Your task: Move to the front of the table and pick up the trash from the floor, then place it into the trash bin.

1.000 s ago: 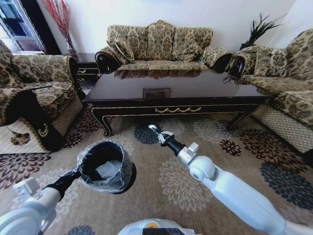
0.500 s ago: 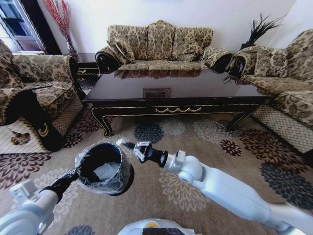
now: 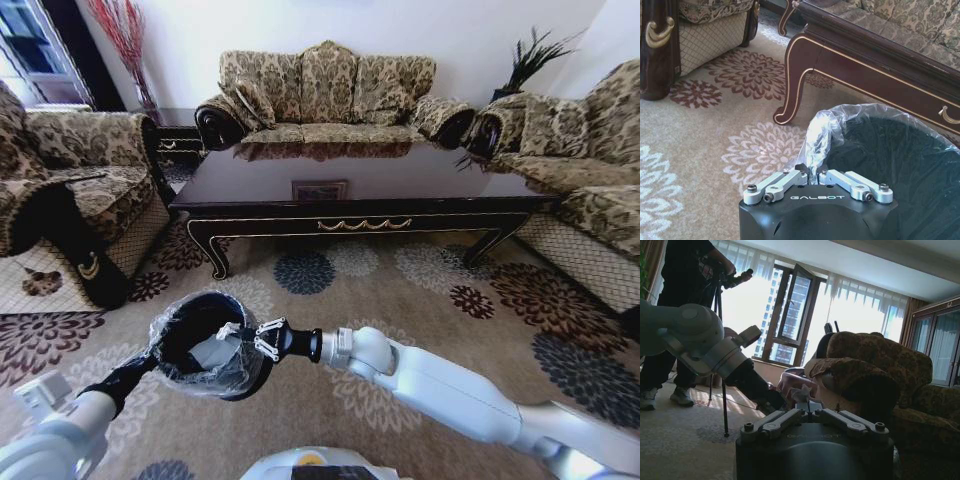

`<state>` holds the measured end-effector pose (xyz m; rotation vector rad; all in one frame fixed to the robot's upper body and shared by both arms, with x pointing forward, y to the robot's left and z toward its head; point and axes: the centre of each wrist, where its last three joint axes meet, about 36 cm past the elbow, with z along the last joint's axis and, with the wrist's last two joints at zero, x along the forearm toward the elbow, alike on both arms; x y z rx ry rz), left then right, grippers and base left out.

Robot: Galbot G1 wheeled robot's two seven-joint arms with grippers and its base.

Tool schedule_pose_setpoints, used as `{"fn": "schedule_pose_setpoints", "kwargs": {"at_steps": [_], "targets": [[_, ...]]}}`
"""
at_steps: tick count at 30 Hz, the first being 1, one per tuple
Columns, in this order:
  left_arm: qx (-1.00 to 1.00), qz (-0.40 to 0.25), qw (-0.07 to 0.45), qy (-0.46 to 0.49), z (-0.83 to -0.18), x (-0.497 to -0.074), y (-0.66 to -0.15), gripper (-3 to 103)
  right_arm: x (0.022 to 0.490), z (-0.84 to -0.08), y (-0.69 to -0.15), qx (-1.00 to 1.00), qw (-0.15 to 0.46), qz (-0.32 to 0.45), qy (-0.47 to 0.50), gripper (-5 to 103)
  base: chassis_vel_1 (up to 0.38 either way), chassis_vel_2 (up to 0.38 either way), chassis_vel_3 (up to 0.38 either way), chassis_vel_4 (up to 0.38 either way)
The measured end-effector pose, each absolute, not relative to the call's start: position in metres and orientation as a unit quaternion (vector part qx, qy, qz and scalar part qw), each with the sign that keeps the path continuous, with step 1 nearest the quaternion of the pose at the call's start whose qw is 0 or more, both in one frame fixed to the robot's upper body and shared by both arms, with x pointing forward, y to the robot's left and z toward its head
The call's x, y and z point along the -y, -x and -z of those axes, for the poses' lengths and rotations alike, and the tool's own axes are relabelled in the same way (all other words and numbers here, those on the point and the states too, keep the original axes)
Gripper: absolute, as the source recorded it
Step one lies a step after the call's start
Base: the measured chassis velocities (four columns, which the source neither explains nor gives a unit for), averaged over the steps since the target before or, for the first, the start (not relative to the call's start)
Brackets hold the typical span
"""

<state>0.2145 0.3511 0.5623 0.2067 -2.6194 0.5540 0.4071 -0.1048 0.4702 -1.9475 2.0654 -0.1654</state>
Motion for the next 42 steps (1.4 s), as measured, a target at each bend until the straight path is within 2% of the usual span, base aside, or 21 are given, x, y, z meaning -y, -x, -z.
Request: {"fn": "schedule_pose_setpoints", "kwargs": {"at_steps": [18,19,21,22,24,25,27,28,30,33,37,42], "targets": [[0.947,-0.214,0.229,-0.07,-0.56,-0.349,-0.214,5,0.073,-0.446,-0.421,-0.693,0.133,0.073,0.705,0,0.0,0.0,0.0,0.0],[0.948,-0.213,0.228,-0.069,-0.56,-0.349,-0.215,5,0.073,-0.444,-0.422,-0.694,0.133,0.075,0.704,5,0.0,0.0,0.0,0.0],[0.948,-0.213,0.228,-0.068,-0.561,-0.349,-0.215,5,0.073,-0.444,-0.423,-0.695,0.132,0.076,0.703,5,0.0,0.0,0.0,0.0],[0.948,-0.213,0.227,-0.066,-0.561,-0.349,-0.216,5,0.072,-0.443,-0.425,-0.696,0.132,0.077,0.701,17,0.0,0.0,0.0,0.0],[0.948,-0.213,0.227,-0.065,-0.561,-0.349,-0.216,5,0.072,-0.442,-0.426,-0.697,0.132,0.078,0.7,17,0.0,0.0,0.0,0.0],[0.949,-0.211,0.224,-0.062,-0.563,-0.349,-0.218,5,0.072,-0.441,-0.427,-0.698,0.132,0.078,0.699,33,0.0,0.0,0.0,0.0],[0.95,-0.209,0.222,-0.059,-0.563,-0.349,-0.219,5,0.073,-0.442,-0.428,-0.699,0.134,0.078,0.698,44,0.0,0.0,0.0,0.0],[0.95,-0.209,0.222,-0.059,-0.563,-0.349,-0.219,5,0.073,-0.442,-0.428,-0.699,0.134,0.078,0.698,44,0.0,0.0,0.0,0.0],[0.951,-0.207,0.221,-0.057,-0.564,-0.348,-0.22,5,0.074,-0.446,-0.43,-0.701,0.139,0.077,0.695,54,0.0,0.0,0.0,0.0],[0.952,-0.205,0.219,-0.055,-0.565,-0.348,-0.222,5,0.077,-0.452,-0.433,-0.705,0.145,0.074,0.69,60,0.0,0.0,0.0,0.0],[0.955,-0.2,0.211,-0.05,-0.568,-0.348,-0.225,5,0.088,-0.472,-0.441,-0.722,0.166,0.064,0.669,83,0.0,0.0,0.0,0.0],[0.957,-0.198,0.208,-0.047,-0.569,-0.347,-0.228,5,0.099,-0.487,-0.45,-0.737,0.182,0.058,0.648,93,0.0,0.0,0.0,0.0]]}}
